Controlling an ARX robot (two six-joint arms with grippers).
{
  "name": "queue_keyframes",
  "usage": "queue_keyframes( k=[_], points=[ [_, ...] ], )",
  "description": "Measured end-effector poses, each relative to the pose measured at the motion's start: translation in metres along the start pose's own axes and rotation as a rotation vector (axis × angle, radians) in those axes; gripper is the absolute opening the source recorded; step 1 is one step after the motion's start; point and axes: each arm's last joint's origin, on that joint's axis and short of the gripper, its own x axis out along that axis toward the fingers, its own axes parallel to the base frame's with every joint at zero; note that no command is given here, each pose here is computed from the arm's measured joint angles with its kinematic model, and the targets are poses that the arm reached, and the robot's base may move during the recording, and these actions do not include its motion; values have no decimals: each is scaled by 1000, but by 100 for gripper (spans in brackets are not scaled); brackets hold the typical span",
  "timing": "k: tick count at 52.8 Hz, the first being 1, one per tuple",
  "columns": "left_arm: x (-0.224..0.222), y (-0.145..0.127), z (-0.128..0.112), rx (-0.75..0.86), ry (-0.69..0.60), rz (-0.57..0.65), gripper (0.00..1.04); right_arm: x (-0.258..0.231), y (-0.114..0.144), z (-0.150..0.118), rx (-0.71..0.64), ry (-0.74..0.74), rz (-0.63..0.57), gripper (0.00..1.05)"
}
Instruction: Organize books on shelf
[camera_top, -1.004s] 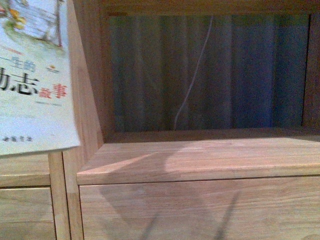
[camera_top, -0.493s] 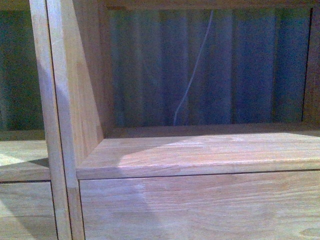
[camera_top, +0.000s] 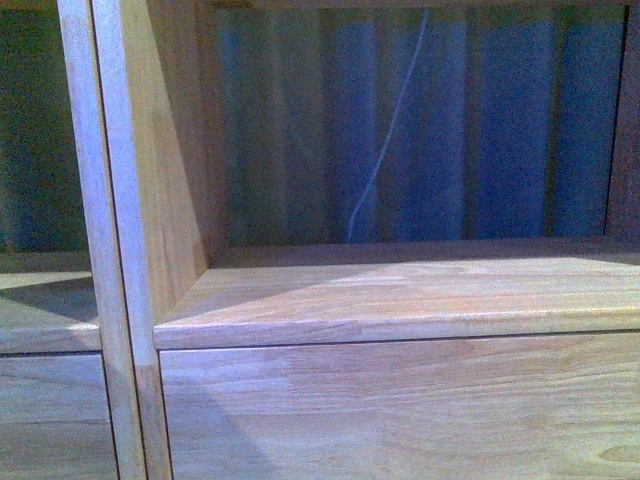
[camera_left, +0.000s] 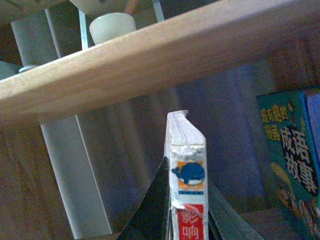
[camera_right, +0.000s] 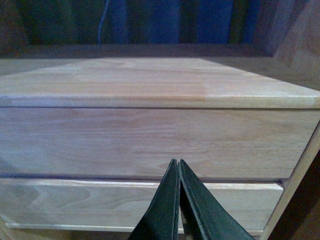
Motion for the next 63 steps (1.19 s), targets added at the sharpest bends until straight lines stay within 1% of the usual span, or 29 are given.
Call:
queue_keyframes(
  k=[6, 12, 18, 23, 25, 32, 39, 45, 52, 63],
  points=[
    [13, 2, -15, -11, -9, 0, 7, -3, 0, -8, 0, 0, 0, 3],
    [37, 7, -35, -43, -27, 11, 7, -8, 0, -17, 0, -3, 0, 3],
    [52, 7, -44, -66, -30, 10, 7, -11, 0, -22, 0, -5, 0, 3],
    [67, 2, -50, -107, -34, 0, 7, -13, 0, -26, 0, -4, 0, 3],
    [74, -3, -53, -127, -35, -7, 7, -14, 0, -28, 0, -4, 0, 3],
    [100, -33, -61, -208, -45, -71, 7, -17, 0, -32, 0, -7, 0, 3],
    [114, -51, -67, -240, -28, -113, 7, -19, 0, -36, 0, -5, 0, 3],
    [128, -68, -78, -248, 13, -142, 7, -21, 0, -39, 0, -5, 0, 3],
    [136, -79, -88, -248, 51, -145, 7, -23, 0, -43, 0, -16, 0, 3],
    [144, -90, -85, -248, 80, -161, 7, -33, 0, -48, 0, 1, -1, 3]
  ],
)
